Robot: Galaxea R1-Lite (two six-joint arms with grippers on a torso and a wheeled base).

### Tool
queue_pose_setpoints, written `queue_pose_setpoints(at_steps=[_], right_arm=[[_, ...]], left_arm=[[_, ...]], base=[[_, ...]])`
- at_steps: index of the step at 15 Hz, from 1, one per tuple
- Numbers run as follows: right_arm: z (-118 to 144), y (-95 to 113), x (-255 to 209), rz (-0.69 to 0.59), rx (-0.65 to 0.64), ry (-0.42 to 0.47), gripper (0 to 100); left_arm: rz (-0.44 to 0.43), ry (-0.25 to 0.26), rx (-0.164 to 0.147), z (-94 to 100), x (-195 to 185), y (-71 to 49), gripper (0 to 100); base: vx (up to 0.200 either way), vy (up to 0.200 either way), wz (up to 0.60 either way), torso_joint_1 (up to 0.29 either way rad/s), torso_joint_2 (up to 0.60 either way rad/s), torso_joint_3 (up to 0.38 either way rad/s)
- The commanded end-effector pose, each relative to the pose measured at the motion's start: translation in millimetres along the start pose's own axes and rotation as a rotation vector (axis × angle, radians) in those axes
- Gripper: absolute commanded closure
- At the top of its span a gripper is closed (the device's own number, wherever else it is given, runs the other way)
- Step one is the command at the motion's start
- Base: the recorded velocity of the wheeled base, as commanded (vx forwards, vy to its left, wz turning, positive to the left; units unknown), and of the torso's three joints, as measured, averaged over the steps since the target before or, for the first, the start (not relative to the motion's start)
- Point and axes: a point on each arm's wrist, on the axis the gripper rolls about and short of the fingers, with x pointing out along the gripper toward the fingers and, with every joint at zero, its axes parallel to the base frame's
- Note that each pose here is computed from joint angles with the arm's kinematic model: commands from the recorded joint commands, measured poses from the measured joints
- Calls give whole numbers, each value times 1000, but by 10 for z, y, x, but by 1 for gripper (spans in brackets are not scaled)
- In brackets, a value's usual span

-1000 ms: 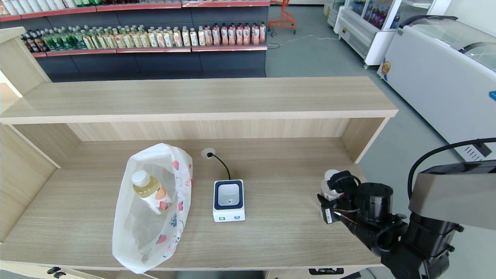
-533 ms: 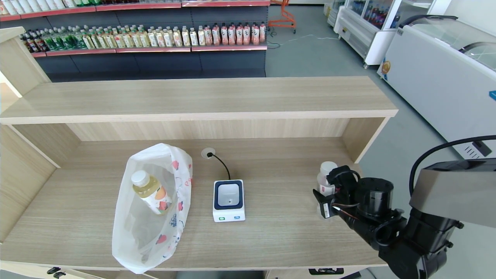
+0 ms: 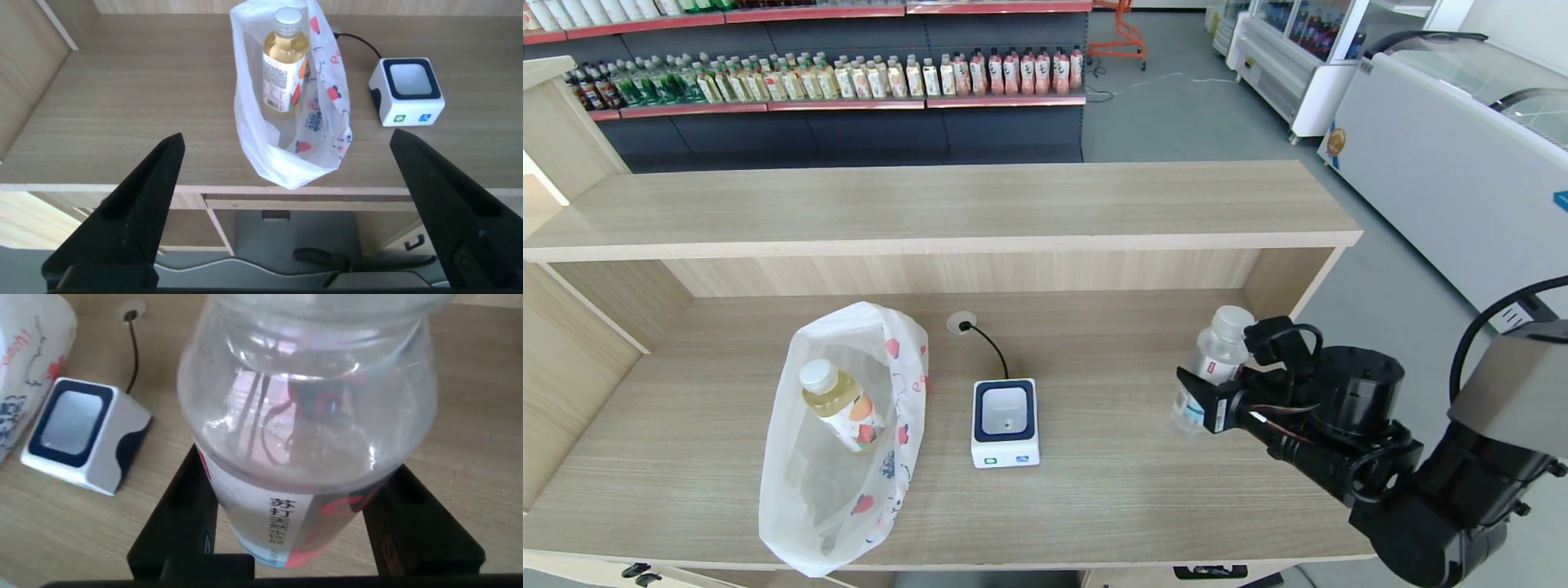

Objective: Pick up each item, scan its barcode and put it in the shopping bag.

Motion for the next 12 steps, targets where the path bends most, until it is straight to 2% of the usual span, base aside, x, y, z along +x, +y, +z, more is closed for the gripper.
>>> queue_pose_setpoints(at_steps=[1, 5, 8, 12], right_arm=[[364, -99, -311, 157, 50, -104, 100], [554, -119, -734, 504, 20, -148, 100], [639, -61, -795, 640, -17, -200, 100], [697, 59, -889, 838, -52, -219, 100]], left_arm=[[0, 0, 0, 0, 0, 0, 0], [0, 0, 0, 0, 0, 0, 0], [0, 0, 0, 0, 0, 0, 0], [0, 0, 0, 0, 0, 0, 0]], base=[[0, 0, 0, 0, 0, 0], [0, 0, 0, 0, 0, 0], [0, 0, 0, 0, 0, 0], [0, 0, 0, 0, 0, 0]])
